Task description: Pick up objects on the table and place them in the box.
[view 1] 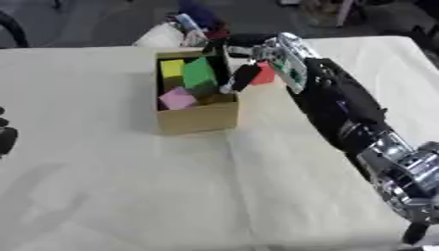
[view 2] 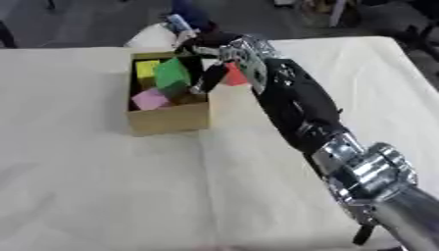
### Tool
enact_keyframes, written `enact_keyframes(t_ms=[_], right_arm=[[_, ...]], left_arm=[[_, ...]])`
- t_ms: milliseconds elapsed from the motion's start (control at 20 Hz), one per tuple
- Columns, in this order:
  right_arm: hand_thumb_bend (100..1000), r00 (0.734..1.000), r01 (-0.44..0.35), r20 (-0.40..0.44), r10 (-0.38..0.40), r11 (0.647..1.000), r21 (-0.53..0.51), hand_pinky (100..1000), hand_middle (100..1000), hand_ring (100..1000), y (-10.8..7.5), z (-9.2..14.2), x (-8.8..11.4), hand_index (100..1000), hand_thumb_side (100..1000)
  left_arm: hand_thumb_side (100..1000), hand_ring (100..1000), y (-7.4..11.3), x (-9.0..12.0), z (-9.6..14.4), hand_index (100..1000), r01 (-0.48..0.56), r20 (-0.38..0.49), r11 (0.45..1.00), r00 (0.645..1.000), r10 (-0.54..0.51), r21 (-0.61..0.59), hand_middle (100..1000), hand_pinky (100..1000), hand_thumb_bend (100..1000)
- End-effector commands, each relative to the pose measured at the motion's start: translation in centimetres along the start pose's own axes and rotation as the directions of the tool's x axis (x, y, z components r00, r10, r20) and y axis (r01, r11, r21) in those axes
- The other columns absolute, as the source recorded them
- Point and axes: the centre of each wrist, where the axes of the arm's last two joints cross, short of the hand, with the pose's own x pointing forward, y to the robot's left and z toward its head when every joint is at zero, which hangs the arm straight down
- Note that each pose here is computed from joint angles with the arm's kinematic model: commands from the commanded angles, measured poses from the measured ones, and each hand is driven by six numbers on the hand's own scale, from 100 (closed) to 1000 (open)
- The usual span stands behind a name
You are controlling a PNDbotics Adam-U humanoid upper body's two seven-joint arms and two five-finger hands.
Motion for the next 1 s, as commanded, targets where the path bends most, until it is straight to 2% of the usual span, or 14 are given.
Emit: enact_keyframes(t_ms=[50, 200, 400, 500, 550, 600, 700, 1000], right_arm=[[364, 1.000, -0.014, 0.010, 0.014, 0.999, -0.050, 902, 995, 952, -3.2, 2.7, -1.2, 1000, 311], [355, 1.000, 0.028, -0.012, -0.028, 0.998, -0.053, 920, 1000, 971, -4.2, 4.8, -2.6, 1000, 240], [368, 0.990, 0.081, -0.116, -0.085, 0.996, -0.043, 927, 1000, 981, -4.4, 7.2, -5.1, 1000, 188], [373, 0.976, 0.100, -0.188, -0.108, 0.994, -0.049, 928, 1000, 982, -3.9, 7.9, -6.4, 1000, 183], [347, 0.968, 0.108, -0.220, -0.118, 0.992, -0.058, 927, 1000, 982, -3.6, 8.2, -7.0, 1000, 160], [379, 0.960, 0.113, -0.249, -0.127, 0.991, -0.070, 928, 1000, 984, -3.3, 8.5, -7.5, 1000, 184], [381, 0.943, 0.112, -0.306, -0.135, 0.990, -0.091, 928, 1000, 983, -2.7, 8.9, -8.5, 1000, 193], [383, 0.899, 0.111, -0.411, -0.149, 0.987, -0.116, 927, 1000, 979, -0.7, 9.6, -10.5, 1000, 206]], left_arm=[[516, 612, 0.6, 0.5, -0.2, 772, 0.023, 0.019, 1.000, 1.000, -0.023, 0.007, 605, 732, 536], [515, 612, 0.8, 0.5, -0.2, 772, 0.029, 0.017, 0.999, 0.999, -0.030, 0.015, 605, 732, 537], [515, 612, 0.9, 0.6, -0.1, 772, 0.036, 0.018, 0.999, 0.999, -0.036, 0.020, 605, 732, 538], [515, 612, 0.9, 0.7, -0.2, 772, 0.035, 0.023, 0.999, 0.999, -0.035, 0.024, 604, 732, 538], [515, 612, 0.9, 0.8, -0.3, 772, 0.033, 0.028, 0.999, 0.999, -0.033, 0.024, 604, 732, 538], [515, 611, 0.8, 0.9, -0.5, 772, 0.030, 0.034, 0.999, 0.999, -0.031, 0.023, 604, 731, 539], [516, 611, 0.7, 1.1, -0.7, 772, 0.024, 0.047, 1.000, 0.999, -0.025, 0.020, 604, 732, 538], [516, 611, 0.6, 1.6, -1.2, 772, 0.015, 0.071, 1.000, 0.997, -0.016, 0.017, 604, 732, 538]])
